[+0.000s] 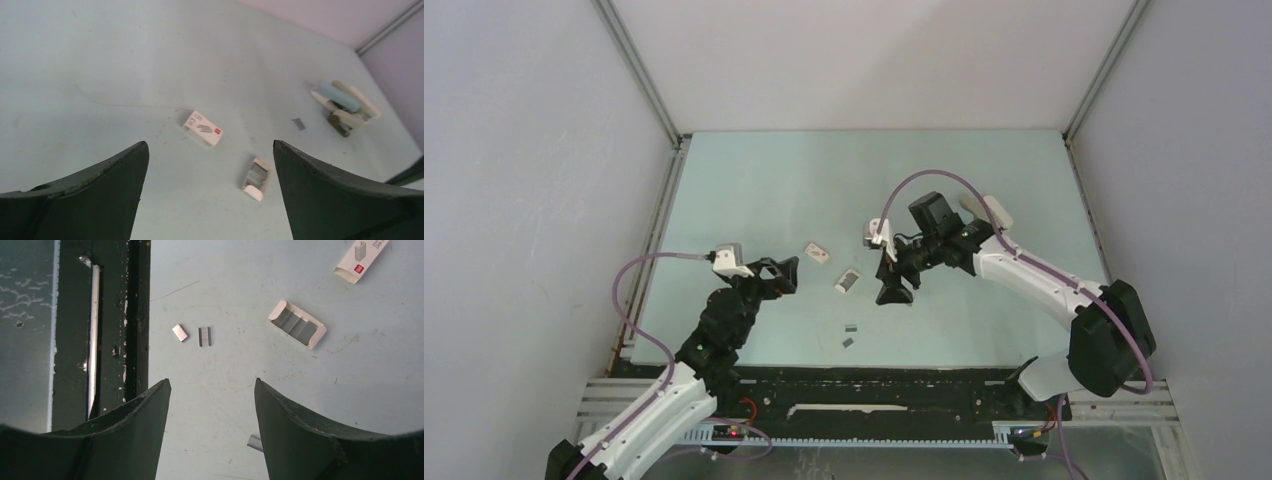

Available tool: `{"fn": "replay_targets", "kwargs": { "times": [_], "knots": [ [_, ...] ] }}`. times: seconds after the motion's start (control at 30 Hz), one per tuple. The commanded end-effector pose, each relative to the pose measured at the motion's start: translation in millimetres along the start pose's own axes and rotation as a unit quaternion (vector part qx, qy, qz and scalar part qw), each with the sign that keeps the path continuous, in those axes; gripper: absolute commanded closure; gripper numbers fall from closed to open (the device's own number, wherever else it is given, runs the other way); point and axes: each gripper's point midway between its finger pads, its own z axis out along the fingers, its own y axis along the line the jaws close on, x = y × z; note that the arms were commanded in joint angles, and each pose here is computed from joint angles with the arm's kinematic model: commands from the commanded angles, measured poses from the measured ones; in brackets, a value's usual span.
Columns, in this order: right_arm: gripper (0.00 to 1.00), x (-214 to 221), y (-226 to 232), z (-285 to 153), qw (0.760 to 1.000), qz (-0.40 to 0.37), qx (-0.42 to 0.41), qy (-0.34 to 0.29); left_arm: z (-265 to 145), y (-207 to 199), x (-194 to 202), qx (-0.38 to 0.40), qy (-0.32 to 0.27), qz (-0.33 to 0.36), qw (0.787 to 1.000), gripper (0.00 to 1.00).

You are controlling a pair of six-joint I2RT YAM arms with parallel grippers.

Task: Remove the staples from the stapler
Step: Pick up the staple from the center of the board.

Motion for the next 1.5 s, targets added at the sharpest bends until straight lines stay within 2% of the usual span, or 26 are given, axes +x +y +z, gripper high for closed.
{"fn": "replay_targets", "kwargs": {
  "times": [0.0, 0.2, 0.47, 0.67, 0.77, 1.0, 1.47],
  "knots": [
    [0.29, -2, -13, 10, 0.998, -0.016, 0.048, 0.022, 4, 29, -3, -0.062, -0.023, 0.054, 0.996, 0.0],
    [0.29, 3, -22, 26, 0.994, -0.017, 0.086, 0.072, 5, 43, 0, -0.094, -0.035, 0.061, 0.993, 0.0],
    [0.37, 8, -26, 42, 0.99, 0.005, 0.094, 0.105, 5, 49, 4, -0.104, -0.038, 0.055, 0.992, 0.0],
    [0.39, 16, -29, 61, 0.985, 0.014, 0.094, 0.147, 3, 52, 4, -0.107, -0.042, 0.05, 0.992, 0.0],
    [0.43, 17, -22, 69, 0.984, 0.016, 0.073, 0.159, 1, 53, 4, -0.108, -0.049, 0.045, 0.992, 0.0],
    [0.42, 27, 13, 97, 0.98, -0.021, 0.026, 0.196, -1, 55, 3, -0.109, -0.056, 0.04, 0.992, 0.0],
    [0.43, 39, 15, 124, 0.968, -0.032, 0.031, 0.248, -6, 66, 2, -0.133, -0.071, 0.021, 0.988, 0.0]
  ]
}}
